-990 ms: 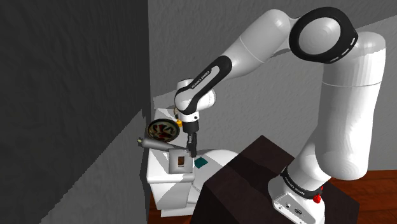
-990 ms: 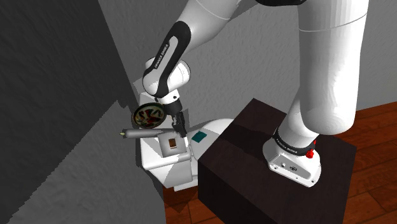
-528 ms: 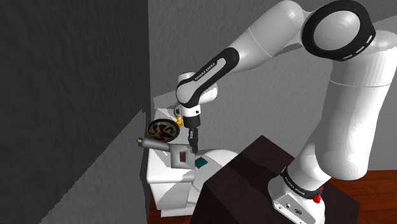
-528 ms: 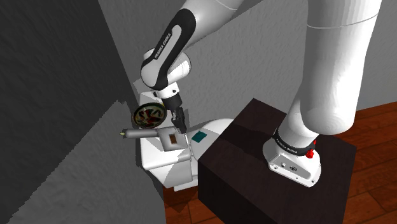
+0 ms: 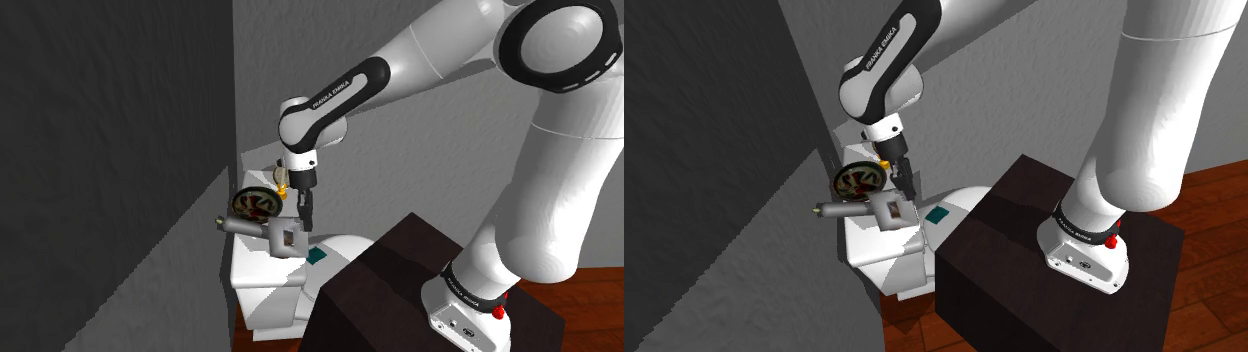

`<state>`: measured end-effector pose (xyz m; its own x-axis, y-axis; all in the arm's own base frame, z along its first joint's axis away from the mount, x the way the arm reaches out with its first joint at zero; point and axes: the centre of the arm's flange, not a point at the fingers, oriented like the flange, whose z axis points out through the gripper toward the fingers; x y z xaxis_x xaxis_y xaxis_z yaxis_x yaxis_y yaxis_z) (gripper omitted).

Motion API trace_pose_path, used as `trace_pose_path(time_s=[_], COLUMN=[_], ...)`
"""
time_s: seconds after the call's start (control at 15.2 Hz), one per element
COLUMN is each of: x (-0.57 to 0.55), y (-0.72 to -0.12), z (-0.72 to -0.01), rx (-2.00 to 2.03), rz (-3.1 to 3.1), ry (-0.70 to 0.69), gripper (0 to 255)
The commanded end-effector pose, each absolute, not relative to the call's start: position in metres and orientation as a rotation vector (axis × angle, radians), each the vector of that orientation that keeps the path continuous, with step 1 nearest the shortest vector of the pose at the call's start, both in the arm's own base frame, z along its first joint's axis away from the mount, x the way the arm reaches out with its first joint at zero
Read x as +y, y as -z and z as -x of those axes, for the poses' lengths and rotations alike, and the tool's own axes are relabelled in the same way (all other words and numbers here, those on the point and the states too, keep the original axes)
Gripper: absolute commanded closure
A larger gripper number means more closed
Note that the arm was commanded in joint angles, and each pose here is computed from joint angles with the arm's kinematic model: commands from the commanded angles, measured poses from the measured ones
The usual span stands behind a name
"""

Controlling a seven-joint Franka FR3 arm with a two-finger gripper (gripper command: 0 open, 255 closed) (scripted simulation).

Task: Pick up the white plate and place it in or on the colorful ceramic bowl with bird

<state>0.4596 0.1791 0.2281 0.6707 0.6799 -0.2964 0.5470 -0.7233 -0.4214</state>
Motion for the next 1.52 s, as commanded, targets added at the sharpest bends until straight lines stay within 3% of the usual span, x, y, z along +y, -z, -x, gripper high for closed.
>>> trace_pose_path(time_s=[0.0, 0.46, 1.45], x=[0.178, 0.178, 0.136], y=[-0.239, -0.276, -0.309], z=[-0.460, -0.460, -0.650], rx=[-0.977, -0.977, -0.977], rz=[2.590, 2.590, 2.590], ry=[-0.635, -0.635, -0.635], gripper=[255, 255, 255])
